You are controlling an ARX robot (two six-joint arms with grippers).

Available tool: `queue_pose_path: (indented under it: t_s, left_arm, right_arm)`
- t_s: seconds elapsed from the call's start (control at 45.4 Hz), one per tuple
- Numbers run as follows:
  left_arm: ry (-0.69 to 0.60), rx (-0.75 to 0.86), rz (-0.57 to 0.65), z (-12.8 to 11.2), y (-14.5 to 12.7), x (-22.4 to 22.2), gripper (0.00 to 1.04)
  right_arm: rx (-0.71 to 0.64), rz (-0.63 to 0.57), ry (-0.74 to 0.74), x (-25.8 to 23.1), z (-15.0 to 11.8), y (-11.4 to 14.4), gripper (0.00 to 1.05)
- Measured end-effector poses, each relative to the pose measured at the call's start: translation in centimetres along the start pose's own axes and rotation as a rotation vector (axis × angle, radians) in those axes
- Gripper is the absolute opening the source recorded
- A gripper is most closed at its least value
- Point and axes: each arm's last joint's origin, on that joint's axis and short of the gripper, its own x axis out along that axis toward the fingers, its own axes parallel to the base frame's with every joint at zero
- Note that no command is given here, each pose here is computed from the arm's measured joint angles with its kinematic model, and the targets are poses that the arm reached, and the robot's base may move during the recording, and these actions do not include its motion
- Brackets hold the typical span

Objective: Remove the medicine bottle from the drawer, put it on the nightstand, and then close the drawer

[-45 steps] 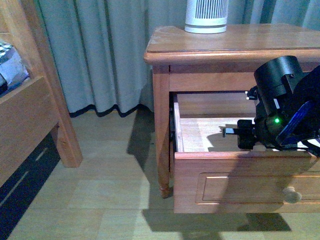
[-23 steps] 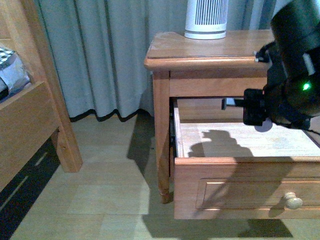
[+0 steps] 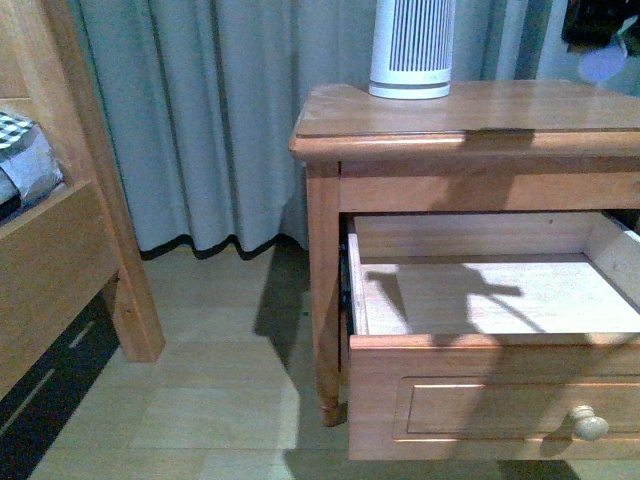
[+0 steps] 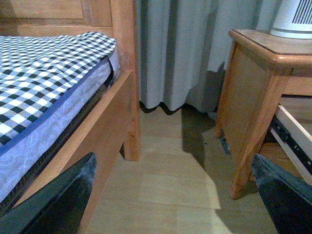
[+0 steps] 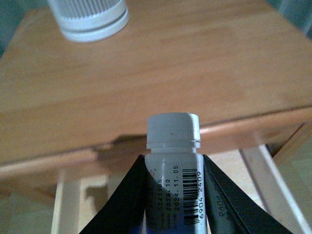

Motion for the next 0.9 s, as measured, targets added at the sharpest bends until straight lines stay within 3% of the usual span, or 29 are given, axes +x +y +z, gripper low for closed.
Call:
queue_pose_path:
  t_s: [0.154, 0.242, 0.418, 0.55, 0.903]
  left_arm:
    - [0.0, 0.0, 0.0, 0.0, 0.0, 0.0, 0.98]
    - [0.0, 0.0, 0.0, 0.0, 0.0, 0.0, 0.98]
    - [0.0, 0.0, 0.0, 0.0, 0.0, 0.0, 0.98]
    - [0.0, 0.0, 0.0, 0.0, 0.0, 0.0, 0.98]
    - [0.0, 0.0, 0.0, 0.0, 0.0, 0.0, 0.98]
  right_arm:
    - [0.007, -0.048, -0.029, 4.2, 3.8, -1.1, 0.29]
    - [0.006, -0.077, -0.014, 7.2, 4.6, -1.3, 0.29]
    - [0.01, -0.181, 0.071, 13.2, 2.9, -2.4, 0.29]
    - [0.007, -0.217, 0.091, 14.5, 1.8, -3.1, 0.29]
    - [0.013, -0.173, 0.024, 13.4, 2.9, -2.6, 0.92]
